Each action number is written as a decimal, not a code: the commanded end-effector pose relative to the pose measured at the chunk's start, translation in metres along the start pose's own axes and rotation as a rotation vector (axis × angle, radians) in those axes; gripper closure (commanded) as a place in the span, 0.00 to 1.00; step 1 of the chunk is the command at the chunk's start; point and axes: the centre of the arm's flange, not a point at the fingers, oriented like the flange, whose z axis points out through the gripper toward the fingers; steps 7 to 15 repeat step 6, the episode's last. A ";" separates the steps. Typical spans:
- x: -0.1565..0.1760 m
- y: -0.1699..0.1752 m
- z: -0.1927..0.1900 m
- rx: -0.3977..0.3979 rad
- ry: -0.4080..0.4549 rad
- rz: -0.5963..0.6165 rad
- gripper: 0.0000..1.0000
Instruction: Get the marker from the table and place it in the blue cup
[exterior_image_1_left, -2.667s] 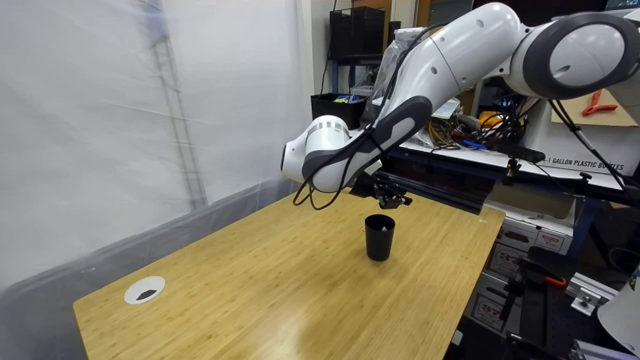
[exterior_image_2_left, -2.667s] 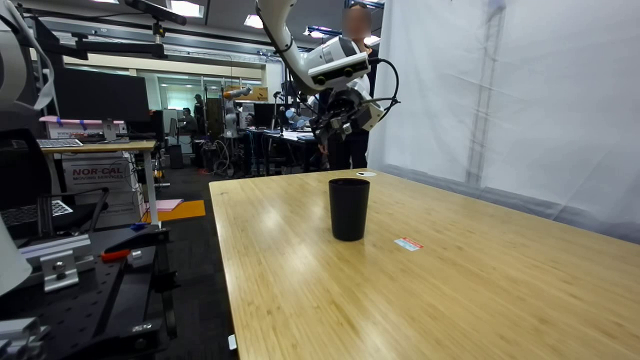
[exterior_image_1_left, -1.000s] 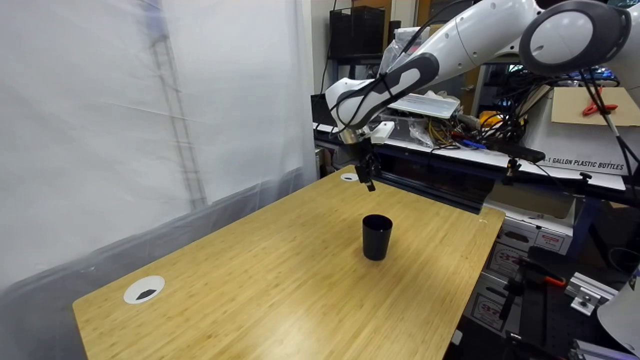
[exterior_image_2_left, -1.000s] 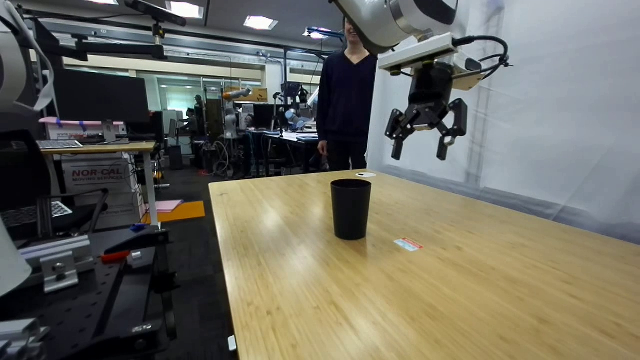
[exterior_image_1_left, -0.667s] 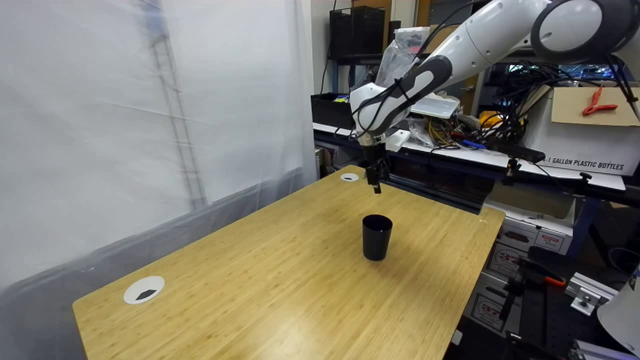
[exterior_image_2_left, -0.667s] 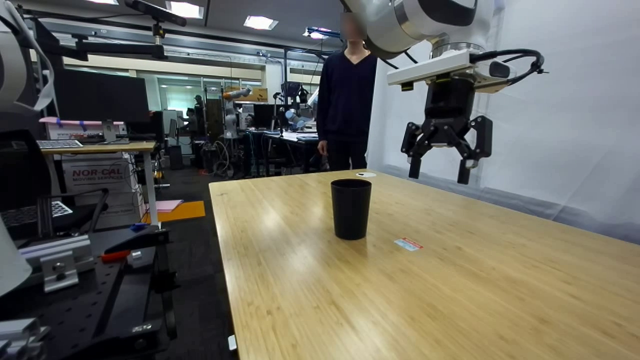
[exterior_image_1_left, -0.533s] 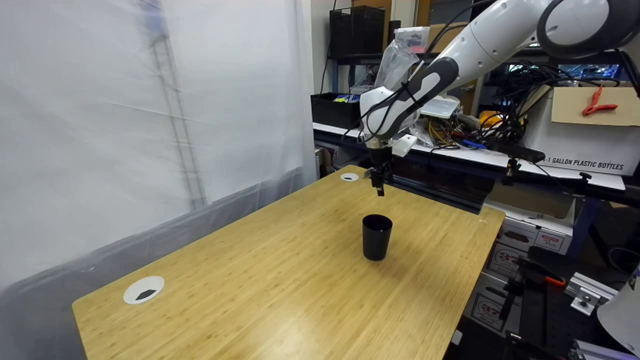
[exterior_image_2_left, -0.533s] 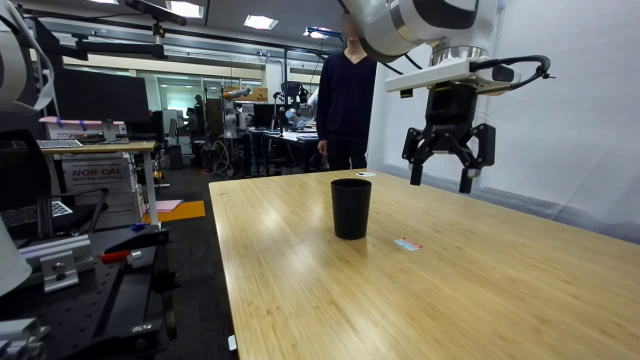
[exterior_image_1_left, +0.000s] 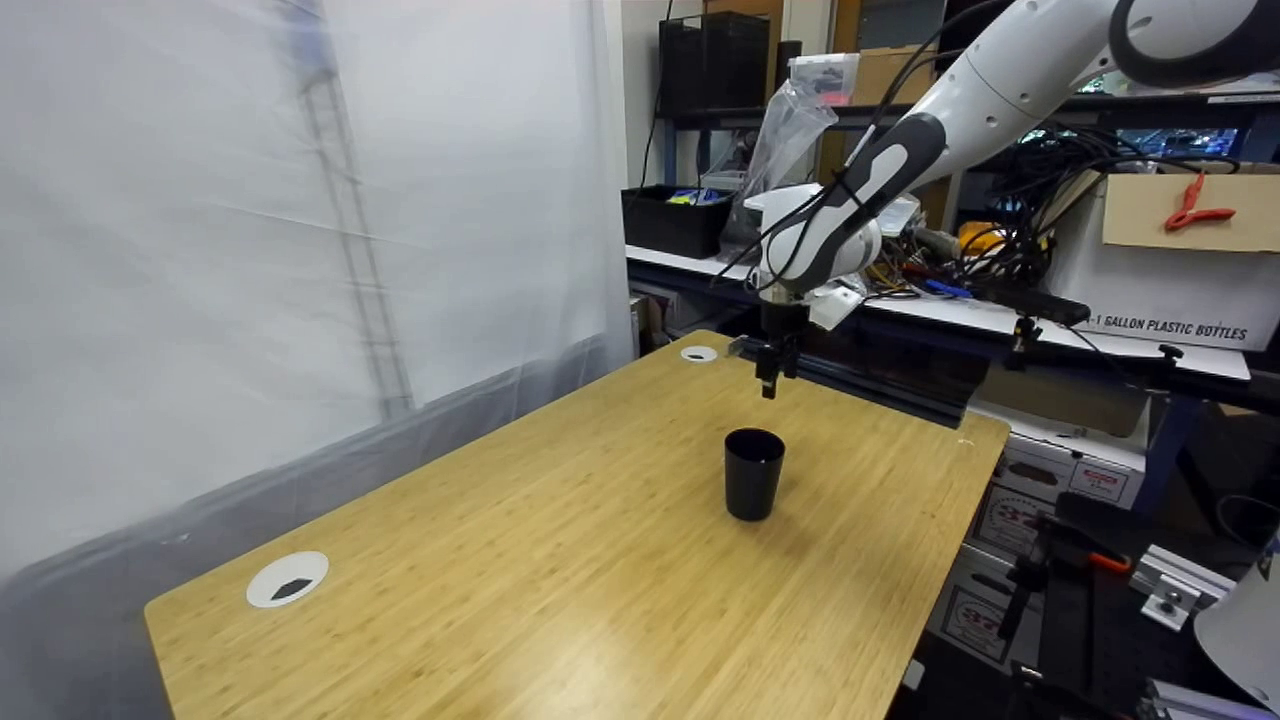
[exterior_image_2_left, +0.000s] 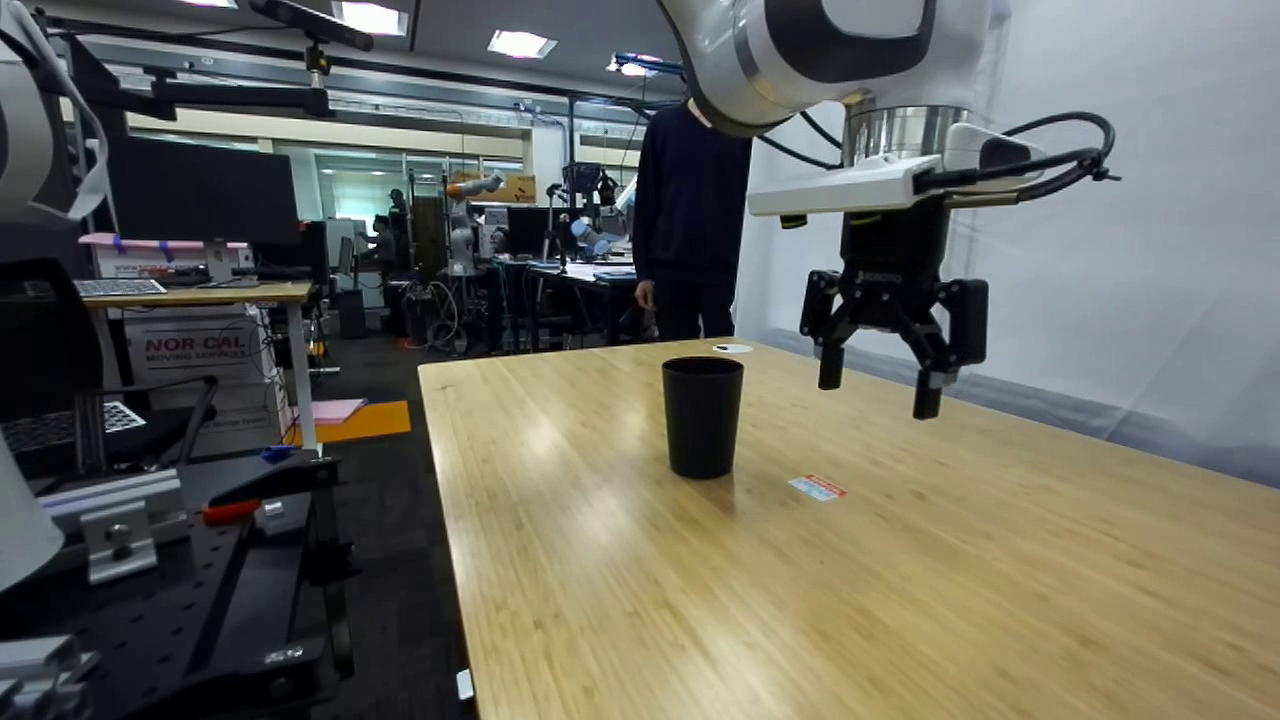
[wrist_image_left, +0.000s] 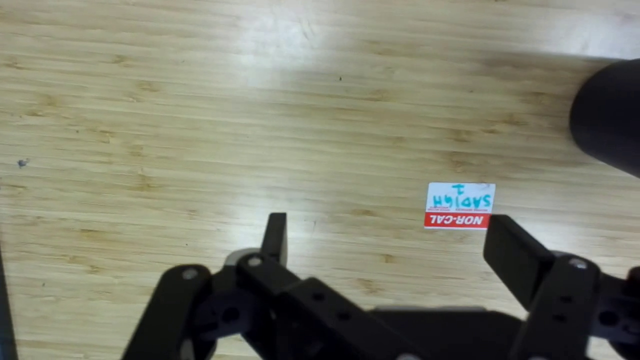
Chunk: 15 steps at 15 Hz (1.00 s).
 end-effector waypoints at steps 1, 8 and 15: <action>-0.002 0.001 -0.002 0.005 0.010 0.005 0.00; -0.003 0.000 0.002 0.008 0.005 0.004 0.00; -0.003 0.000 0.002 0.008 0.005 0.004 0.00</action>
